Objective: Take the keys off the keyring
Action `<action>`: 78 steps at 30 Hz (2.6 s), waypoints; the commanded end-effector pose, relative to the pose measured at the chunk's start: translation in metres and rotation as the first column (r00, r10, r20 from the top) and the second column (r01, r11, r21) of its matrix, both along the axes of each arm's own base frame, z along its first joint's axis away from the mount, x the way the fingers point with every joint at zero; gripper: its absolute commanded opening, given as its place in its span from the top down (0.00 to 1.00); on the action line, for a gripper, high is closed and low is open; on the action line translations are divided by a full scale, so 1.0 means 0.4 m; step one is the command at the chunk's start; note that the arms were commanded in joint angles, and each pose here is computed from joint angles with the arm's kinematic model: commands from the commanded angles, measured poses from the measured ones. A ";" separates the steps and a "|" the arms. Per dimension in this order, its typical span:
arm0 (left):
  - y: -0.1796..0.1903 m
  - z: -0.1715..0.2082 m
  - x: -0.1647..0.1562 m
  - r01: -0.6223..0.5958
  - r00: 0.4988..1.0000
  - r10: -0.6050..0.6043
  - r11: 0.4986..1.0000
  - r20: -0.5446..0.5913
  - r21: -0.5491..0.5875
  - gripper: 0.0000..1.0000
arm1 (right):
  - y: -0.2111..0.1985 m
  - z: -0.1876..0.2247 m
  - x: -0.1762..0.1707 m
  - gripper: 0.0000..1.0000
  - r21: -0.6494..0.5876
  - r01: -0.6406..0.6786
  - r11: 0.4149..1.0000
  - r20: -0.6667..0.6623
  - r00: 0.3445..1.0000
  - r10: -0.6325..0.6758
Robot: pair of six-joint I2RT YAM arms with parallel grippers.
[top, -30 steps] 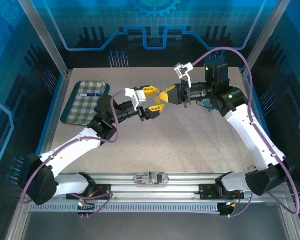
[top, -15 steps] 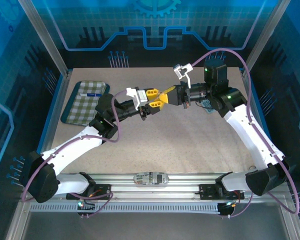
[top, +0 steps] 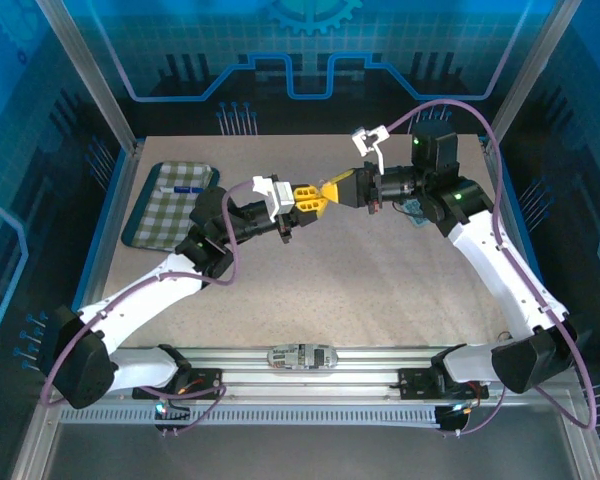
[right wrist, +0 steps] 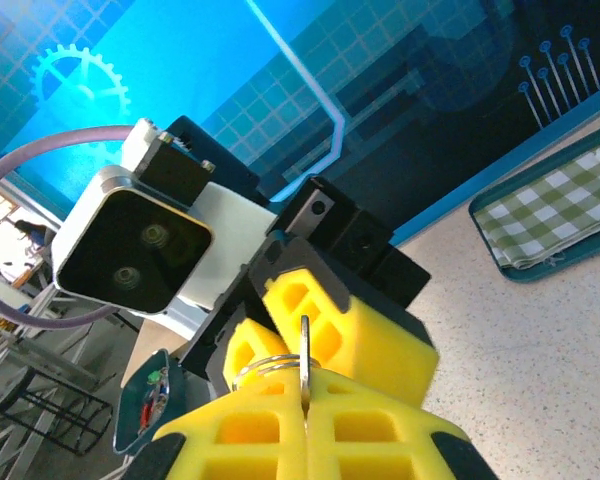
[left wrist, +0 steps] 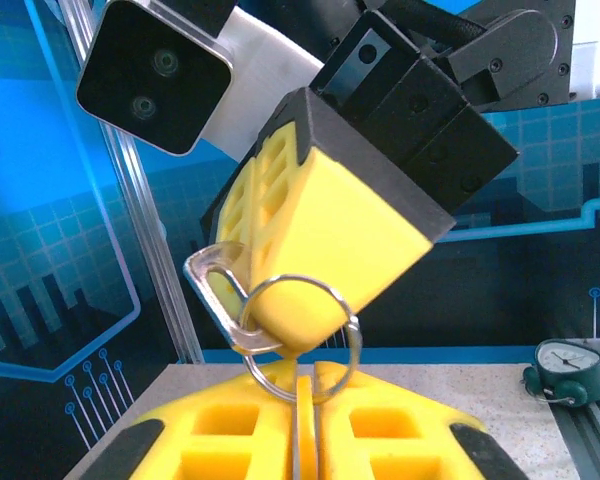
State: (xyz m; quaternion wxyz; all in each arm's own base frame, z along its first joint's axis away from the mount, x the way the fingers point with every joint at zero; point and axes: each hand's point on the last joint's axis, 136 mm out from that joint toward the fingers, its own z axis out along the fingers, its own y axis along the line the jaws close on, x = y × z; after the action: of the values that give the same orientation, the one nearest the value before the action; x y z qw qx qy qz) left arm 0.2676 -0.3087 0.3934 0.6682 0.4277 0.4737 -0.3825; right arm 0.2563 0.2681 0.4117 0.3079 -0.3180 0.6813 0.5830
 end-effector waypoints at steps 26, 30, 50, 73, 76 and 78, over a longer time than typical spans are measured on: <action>-0.004 0.072 -0.027 0.046 0.998 -0.044 0.998 0.045 -0.039 0.83 | -0.008 0.000 0.010 1.00 0.019 0.018 1.000 -0.023 1.000 -0.017; -0.008 0.079 -0.019 0.041 0.998 -0.039 0.998 0.042 -0.043 0.81 | -0.007 0.000 0.006 1.00 0.023 0.010 1.000 -0.025 1.000 -0.009; -0.012 0.069 0.033 -0.029 0.997 0.026 0.999 -0.067 -0.036 0.56 | -0.008 0.020 -0.016 1.00 0.054 -0.012 0.998 -0.011 1.000 0.013; -0.003 0.009 0.100 -0.127 0.988 0.120 0.990 -0.098 -0.065 0.57 | -0.005 -0.002 -0.043 1.00 -0.138 0.003 0.990 -0.093 0.996 -0.016; -0.007 0.008 0.088 -0.096 0.993 0.091 0.992 -0.074 -0.075 0.51 | -0.001 0.014 -0.048 1.00 -0.127 -0.006 0.992 -0.092 0.996 -0.006; -0.008 0.014 0.073 -0.070 0.997 0.066 0.994 -0.050 -0.086 0.49 | 0.001 0.024 -0.051 1.00 -0.118 -0.011 0.993 -0.087 0.996 0.001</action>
State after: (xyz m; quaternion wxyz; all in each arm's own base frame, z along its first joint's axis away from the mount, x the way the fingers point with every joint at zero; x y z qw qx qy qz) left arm 0.3034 -0.3138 0.3880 0.6686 0.3681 0.5211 -0.3821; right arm 0.2478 0.2664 0.4150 0.2709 -0.3015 0.7307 0.5493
